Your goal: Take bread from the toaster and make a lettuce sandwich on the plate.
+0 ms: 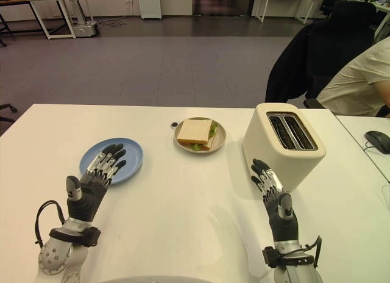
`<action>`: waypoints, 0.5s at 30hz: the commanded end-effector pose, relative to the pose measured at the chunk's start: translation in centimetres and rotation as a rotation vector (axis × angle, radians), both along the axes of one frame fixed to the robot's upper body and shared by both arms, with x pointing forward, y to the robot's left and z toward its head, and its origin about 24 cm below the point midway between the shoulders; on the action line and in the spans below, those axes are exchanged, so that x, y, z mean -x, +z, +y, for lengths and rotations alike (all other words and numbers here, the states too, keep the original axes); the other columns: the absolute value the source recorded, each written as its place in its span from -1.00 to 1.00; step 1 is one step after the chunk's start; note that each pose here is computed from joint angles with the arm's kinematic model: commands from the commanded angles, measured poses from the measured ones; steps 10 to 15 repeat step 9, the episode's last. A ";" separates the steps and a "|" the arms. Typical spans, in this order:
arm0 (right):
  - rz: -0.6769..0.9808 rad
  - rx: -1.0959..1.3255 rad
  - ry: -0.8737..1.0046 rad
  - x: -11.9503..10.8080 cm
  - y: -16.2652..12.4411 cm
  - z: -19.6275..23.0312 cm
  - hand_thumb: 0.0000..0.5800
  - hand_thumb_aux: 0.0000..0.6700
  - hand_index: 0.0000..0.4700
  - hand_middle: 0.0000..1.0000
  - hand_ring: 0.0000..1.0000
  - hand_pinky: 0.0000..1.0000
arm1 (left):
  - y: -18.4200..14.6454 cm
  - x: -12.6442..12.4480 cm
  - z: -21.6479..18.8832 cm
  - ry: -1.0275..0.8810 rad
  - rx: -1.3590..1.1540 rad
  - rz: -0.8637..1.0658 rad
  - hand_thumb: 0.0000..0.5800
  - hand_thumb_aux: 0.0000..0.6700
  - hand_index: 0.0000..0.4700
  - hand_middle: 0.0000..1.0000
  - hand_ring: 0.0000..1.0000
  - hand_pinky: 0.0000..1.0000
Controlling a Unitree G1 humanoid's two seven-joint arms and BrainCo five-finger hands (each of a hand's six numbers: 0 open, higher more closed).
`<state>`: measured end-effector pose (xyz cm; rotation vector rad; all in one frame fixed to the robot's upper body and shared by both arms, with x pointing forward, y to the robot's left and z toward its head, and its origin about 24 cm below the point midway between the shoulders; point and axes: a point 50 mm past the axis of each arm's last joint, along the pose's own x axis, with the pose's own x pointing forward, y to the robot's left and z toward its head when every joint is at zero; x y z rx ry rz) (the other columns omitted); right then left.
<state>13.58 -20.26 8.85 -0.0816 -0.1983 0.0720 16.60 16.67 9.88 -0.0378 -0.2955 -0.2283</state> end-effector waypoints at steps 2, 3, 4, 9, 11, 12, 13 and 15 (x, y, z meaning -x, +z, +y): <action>0.020 -0.019 -0.038 -1.4 -2.2 -0.7 -1.00 -1.00 -1.00 -1.00 -1.00 -1.00 | -1.5 -2.1 1.0 0.023 -0.035 -0.004 -1.00 -1.00 -1.00 -1.00 -1.00 -1.00; 0.016 -0.021 -0.046 -1.6 -2.5 -0.7 -1.00 -1.00 -1.00 -1.00 -1.00 -1.00 | -1.8 -2.6 1.3 0.024 -0.038 -0.004 -1.00 -1.00 -1.00 -1.00 -1.00 -1.00; 0.010 -0.024 -0.049 -1.7 -2.7 -0.6 -1.00 -1.00 -1.00 -1.00 -1.00 -1.00 | -2.0 -3.0 1.6 0.025 -0.038 -0.003 -1.00 -1.00 -1.00 -1.00 -1.00 -1.00; -0.021 -0.036 -0.060 -2.5 -3.2 0.1 -1.00 -1.00 -1.00 -1.00 -1.00 -1.00 | -2.1 -4.5 2.3 0.015 -0.042 -0.024 -1.00 -1.00 -1.00 -1.00 -1.00 -1.00; -0.021 -0.036 -0.060 -2.5 -3.2 0.1 -1.00 -1.00 -1.00 -1.00 -1.00 -1.00 | -2.1 -4.5 2.3 0.015 -0.042 -0.024 -1.00 -1.00 -1.00 -1.00 -1.00 -1.00; -0.021 -0.036 -0.060 -2.5 -3.2 0.1 -1.00 -1.00 -1.00 -1.00 -1.00 -1.00 | -2.1 -4.5 2.3 0.015 -0.042 -0.024 -1.00 -1.00 -1.00 -1.00 -1.00 -1.00; -0.021 -0.036 -0.060 -2.5 -3.2 0.1 -1.00 -1.00 -1.00 -1.00 -1.00 -1.00 | -2.1 -4.5 2.3 0.015 -0.042 -0.024 -1.00 -1.00 -1.00 -1.00 -1.00 -1.00; -0.021 -0.036 -0.060 -2.5 -3.2 0.1 -1.00 -1.00 -1.00 -1.00 -1.00 -1.00 | -2.1 -4.5 2.3 0.015 -0.042 -0.024 -1.00 -1.00 -1.00 -1.00 -1.00 -1.00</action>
